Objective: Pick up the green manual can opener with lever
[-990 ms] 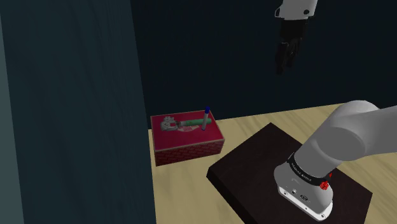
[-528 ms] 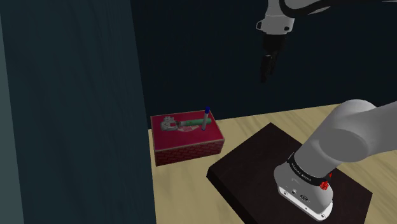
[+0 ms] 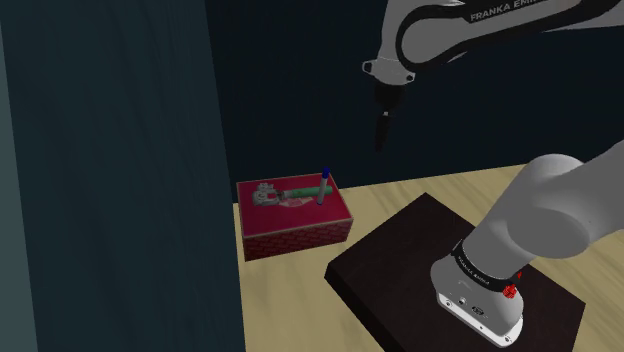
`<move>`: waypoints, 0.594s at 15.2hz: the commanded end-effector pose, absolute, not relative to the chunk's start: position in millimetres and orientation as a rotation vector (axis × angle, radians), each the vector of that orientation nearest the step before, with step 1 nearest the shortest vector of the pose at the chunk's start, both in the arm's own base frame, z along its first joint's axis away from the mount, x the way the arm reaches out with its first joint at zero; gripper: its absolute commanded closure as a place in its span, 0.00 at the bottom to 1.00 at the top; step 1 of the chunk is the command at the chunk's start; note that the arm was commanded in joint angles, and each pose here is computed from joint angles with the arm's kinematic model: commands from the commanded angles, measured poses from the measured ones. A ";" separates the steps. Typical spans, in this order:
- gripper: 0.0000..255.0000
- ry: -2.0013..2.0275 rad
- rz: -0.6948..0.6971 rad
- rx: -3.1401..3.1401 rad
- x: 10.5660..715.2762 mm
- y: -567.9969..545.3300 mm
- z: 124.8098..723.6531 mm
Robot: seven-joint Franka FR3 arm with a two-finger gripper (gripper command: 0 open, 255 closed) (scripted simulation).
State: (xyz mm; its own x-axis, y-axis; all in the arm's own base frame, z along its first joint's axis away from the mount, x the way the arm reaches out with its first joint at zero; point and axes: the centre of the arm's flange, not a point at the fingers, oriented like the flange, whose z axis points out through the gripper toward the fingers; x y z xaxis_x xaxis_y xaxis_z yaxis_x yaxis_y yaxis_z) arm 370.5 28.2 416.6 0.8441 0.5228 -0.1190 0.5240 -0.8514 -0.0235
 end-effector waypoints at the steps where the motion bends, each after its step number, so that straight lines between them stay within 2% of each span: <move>1: 0.00 0.960 -0.152 2.982 382.6 39.2 401.1; 9: 0.00 1.361 -0.025 2.848 421.3 98.8 336.4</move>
